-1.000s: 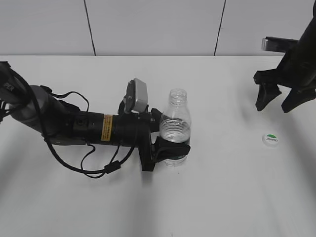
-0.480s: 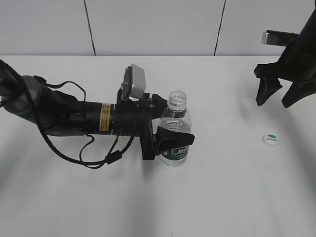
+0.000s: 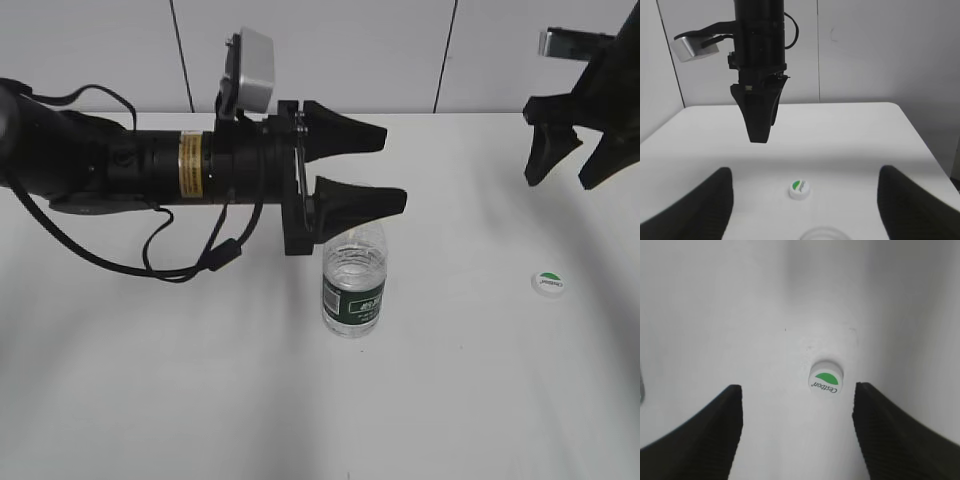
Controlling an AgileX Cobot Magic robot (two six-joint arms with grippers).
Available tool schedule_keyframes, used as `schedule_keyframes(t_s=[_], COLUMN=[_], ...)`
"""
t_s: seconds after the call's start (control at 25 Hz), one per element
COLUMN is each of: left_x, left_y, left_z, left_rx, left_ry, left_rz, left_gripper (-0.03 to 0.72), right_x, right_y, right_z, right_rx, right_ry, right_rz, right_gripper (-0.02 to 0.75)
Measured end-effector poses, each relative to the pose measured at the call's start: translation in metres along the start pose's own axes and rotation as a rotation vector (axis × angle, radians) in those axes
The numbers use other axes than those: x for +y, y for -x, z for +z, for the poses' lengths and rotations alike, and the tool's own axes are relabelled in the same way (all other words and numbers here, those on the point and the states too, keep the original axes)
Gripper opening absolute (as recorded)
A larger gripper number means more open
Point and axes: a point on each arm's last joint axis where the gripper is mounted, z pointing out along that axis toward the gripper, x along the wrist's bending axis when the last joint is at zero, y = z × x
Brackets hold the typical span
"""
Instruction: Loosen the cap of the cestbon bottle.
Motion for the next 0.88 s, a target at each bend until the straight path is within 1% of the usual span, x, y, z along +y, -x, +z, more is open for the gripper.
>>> schedule_keyframes(t_s=[0.24,0.28,0.36,0.44,0.6,0.68,0.72,0.76,0.8,0.88], left_x=[0.054,0.063,0.082,0.097,0.127,0.142,0.148,0.153,0.156,0.155], left_y=[0.006,0.006,0.006,0.0,-0.011,-0.013,-0.012,-0.011,-0.01,-0.007], left_z=[-0.011,-0.014,-0.021,-0.032,-0.066,-0.083,-0.092,-0.101,-0.108,-0.122], left_rx=[0.031,0.053,0.135,0.293,0.678,0.84,0.919,0.996,1.059,1.182], left_ry=[0.056,0.047,0.009,-0.079,-0.221,-0.254,-0.26,-0.257,-0.244,-0.268], left_rz=[0.019,0.02,0.045,0.055,0.049,0.016,-0.016,-0.072,-0.144,-0.28], left_gripper=[0.526,0.519,0.512,0.51,0.508,0.507,0.508,0.508,0.508,0.508], right_x=[0.013,0.016,0.02,0.022,0.02,0.018,0.017,0.017,0.017,0.017], right_y=[-0.008,-0.009,-0.01,-0.011,-0.013,-0.015,-0.015,-0.015,-0.015,-0.014], right_z=[-0.051,-0.058,-0.067,-0.076,-0.093,-0.099,-0.1,-0.101,-0.101,-0.101], right_rx=[-0.014,-0.017,-0.023,-0.029,-0.04,-0.041,-0.042,-0.044,-0.046,-0.055], right_ry=[0.129,0.153,0.188,0.215,0.258,0.271,0.272,0.274,0.273,0.272], right_rz=[-0.023,-0.026,-0.032,-0.035,-0.044,-0.046,-0.047,-0.047,-0.048,-0.05], right_gripper=[0.529,0.529,0.529,0.529,0.529,0.529,0.529,0.529,0.529,0.529])
